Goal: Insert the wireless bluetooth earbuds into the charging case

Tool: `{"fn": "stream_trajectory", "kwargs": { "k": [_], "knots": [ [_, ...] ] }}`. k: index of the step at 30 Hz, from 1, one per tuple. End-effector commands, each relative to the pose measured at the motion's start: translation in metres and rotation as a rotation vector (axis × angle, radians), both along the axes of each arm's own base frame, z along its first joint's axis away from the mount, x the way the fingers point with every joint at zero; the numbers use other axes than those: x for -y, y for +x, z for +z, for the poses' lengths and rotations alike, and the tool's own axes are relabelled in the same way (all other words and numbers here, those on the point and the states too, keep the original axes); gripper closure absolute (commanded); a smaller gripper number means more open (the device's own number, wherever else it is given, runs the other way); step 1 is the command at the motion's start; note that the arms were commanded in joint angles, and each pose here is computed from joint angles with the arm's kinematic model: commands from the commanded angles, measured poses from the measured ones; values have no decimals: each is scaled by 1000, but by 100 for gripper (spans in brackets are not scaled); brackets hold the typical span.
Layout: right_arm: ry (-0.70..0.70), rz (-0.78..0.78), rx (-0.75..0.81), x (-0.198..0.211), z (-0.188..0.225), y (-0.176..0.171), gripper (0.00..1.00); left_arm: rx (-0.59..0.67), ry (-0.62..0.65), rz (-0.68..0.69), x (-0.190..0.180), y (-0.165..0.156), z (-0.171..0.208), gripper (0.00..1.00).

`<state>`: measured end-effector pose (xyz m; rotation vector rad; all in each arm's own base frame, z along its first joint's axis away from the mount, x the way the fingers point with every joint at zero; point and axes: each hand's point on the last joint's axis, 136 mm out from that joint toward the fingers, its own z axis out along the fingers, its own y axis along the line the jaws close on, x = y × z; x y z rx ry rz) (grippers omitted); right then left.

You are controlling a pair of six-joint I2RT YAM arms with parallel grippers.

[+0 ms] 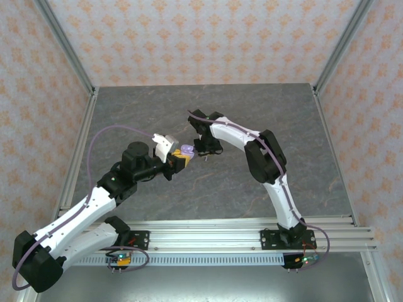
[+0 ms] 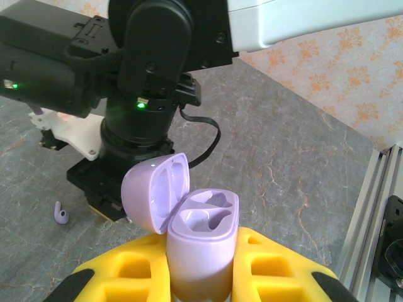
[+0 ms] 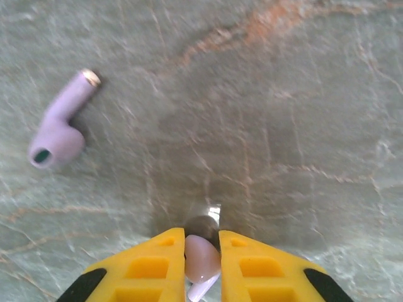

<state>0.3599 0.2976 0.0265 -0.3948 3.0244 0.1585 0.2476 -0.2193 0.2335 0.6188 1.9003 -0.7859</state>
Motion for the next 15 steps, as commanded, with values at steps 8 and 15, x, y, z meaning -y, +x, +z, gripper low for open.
{"fn": "stream_trajectory", "kwargs": {
  "k": [8, 15],
  "knots": [
    [-61, 140, -52, 45, 6, -18, 83, 8, -5, 12, -2, -1, 4, 85],
    [-87, 52, -38, 47, -3, -11, 67, 2, 2, 14, -3, -2, 3, 85]
  ]
}}
